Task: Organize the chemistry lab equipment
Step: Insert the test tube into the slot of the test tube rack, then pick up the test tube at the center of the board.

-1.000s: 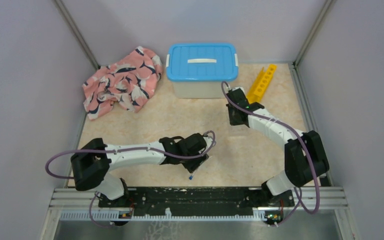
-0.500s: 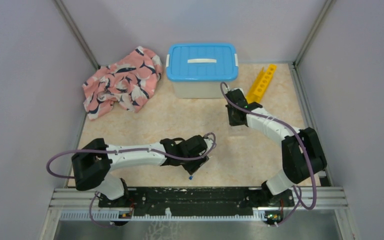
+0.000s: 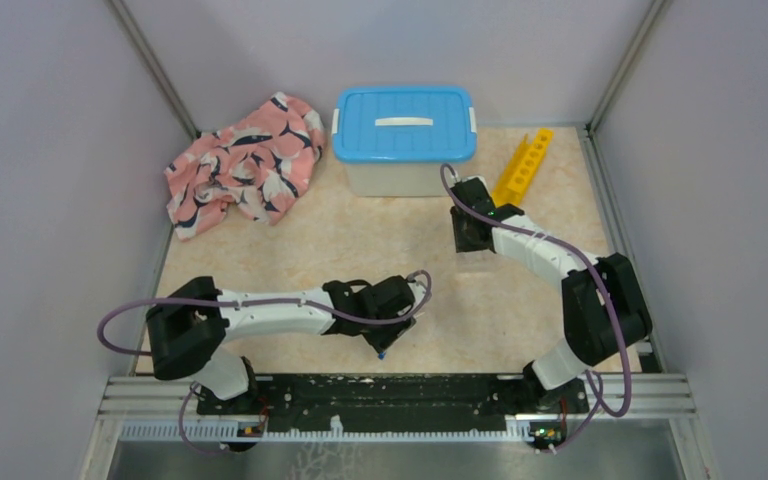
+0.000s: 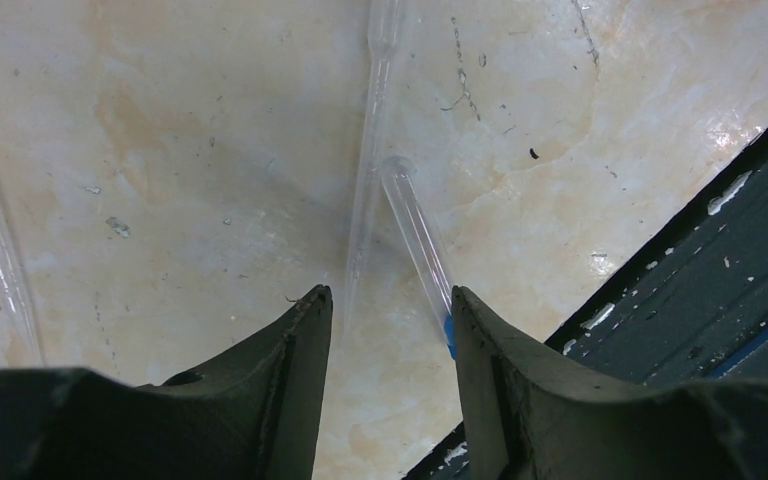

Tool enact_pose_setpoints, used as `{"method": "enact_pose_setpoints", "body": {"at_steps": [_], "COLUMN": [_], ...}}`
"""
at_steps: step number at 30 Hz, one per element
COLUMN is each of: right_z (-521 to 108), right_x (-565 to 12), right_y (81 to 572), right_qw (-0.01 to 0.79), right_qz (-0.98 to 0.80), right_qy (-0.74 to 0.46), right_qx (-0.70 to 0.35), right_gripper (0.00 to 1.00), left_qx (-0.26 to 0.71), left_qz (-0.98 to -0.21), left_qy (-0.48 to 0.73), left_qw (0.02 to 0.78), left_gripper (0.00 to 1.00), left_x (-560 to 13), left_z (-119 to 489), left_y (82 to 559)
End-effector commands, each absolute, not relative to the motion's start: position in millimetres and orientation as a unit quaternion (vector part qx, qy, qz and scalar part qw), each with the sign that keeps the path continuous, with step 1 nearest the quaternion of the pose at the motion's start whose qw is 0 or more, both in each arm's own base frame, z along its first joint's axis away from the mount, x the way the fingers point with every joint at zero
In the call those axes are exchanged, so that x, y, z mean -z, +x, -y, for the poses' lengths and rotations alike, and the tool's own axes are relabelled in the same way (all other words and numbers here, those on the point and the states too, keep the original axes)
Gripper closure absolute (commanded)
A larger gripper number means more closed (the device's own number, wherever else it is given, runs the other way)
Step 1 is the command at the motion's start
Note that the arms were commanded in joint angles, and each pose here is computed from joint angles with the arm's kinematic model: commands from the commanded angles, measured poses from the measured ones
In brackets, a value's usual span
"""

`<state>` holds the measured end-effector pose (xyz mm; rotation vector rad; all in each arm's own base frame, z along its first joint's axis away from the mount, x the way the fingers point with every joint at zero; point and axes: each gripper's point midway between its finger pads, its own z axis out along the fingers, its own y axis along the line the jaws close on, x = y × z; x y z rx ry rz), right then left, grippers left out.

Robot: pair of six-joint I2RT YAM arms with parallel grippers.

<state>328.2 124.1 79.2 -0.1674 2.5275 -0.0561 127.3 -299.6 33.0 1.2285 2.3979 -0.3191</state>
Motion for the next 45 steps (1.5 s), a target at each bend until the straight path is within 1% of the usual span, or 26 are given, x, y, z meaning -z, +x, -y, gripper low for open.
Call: {"method": "enact_pose_setpoints", "body": {"at_steps": [1,4,9,15,27,31,39,42,45], "right_z": [-125.7,-125.9,-125.7,-125.9,-127.0,-126.8,-128.0,-128.4,-128.9], "right_x": [-82.2,-84.1,-87.8,-93.5,-100.2,-101.2,-101.2,-100.3,-101.1], "right_y": [333.9,334.4,334.9,336.2,336.1,335.5,334.7,334.3,334.6], "right_qw": [0.312,0.315,0.321,0.328,0.335,0.337,0.338,0.336,0.338], "right_qz": [-0.948,-0.947,-0.946,-0.943,-0.941,-0.940,-0.940,-0.940,-0.940], "right_qy": [-0.057,-0.056,-0.054,-0.052,-0.053,-0.052,-0.054,-0.054,-0.054], "right_qx": [0.015,0.014,0.013,0.011,0.005,0.004,-0.001,-0.002,-0.003], "right_gripper": [0.64,0.61,0.61,0.61,0.61,0.61,0.61,0.61,0.61], "left_qx": [0.114,0.123,0.131,0.127,0.116,0.118,0.118,0.118,0.117], "left_qz": [-0.866,-0.862,-0.860,-0.860,-0.861,-0.861,-0.863,-0.862,-0.861], "left_qy": [0.443,0.446,0.451,0.456,0.459,0.457,0.451,0.450,0.451], "left_qw": [0.204,0.206,0.202,0.189,0.188,0.187,0.195,0.201,0.202], "left_gripper": [0.47,0.50,0.58,0.65,0.66,0.77,0.74,0.68,0.67], "left_x": [-28.6,-31.6,-30.5,-21.7,-12.5,-9.5,-11.3,-14.3,-14.6], "left_z": [298.9,303.1,308.7,311.1,315.6,317.6,325.3,328.5,331.1], "left_y": [120.7,117.1,110.2,103.6,105.0,105.3,109.7,112.3,113.9]}}
